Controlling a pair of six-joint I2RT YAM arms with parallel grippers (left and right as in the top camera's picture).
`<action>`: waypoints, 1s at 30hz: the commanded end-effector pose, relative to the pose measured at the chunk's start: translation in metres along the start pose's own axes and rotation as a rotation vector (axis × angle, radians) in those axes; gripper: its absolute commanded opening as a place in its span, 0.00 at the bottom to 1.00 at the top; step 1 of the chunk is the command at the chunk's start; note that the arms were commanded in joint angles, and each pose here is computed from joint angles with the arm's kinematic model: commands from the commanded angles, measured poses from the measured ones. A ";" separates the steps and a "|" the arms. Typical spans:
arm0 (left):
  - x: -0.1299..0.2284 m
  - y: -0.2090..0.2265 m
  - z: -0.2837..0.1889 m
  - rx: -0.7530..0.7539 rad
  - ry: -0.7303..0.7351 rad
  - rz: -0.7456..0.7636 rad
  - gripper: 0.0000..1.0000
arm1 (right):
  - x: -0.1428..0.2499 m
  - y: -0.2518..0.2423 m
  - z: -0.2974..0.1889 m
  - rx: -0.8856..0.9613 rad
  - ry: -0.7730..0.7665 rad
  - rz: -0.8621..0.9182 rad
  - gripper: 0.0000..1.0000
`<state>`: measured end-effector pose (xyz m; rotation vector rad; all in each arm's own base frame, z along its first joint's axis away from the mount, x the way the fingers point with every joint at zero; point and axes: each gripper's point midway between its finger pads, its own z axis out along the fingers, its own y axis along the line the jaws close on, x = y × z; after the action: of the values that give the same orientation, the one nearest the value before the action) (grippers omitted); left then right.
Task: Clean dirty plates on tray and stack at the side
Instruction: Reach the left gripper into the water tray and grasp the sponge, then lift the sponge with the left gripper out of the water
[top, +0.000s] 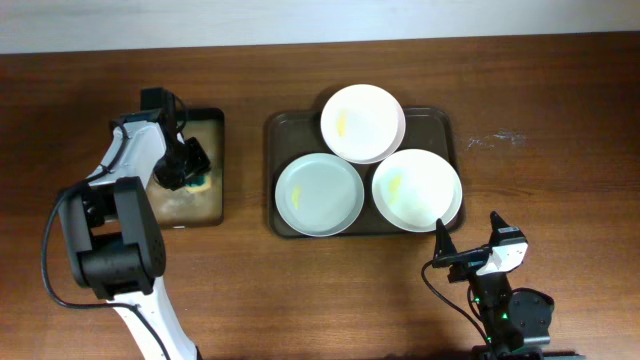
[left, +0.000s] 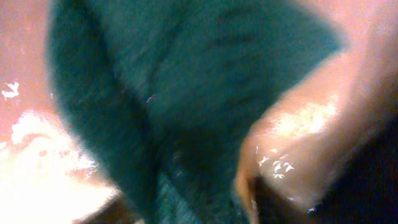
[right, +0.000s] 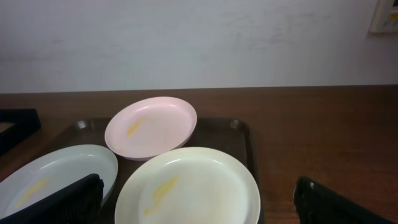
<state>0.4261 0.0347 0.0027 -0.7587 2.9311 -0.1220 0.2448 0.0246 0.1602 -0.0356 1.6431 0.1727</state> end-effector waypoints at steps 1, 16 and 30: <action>-0.014 0.009 0.011 -0.054 -0.062 0.004 0.99 | 0.003 -0.003 0.000 0.013 0.001 0.012 0.98; -0.022 0.023 -0.011 -0.148 -0.095 0.002 0.00 | 0.003 -0.003 0.000 0.013 0.001 0.012 0.98; -0.066 -0.021 -0.151 0.065 -0.387 0.010 0.00 | 0.003 -0.003 0.000 0.013 0.001 0.012 0.98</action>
<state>0.4688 0.0568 0.1992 -0.6614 2.4916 -0.0498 0.2448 0.0246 0.1601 -0.0356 1.6435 0.1727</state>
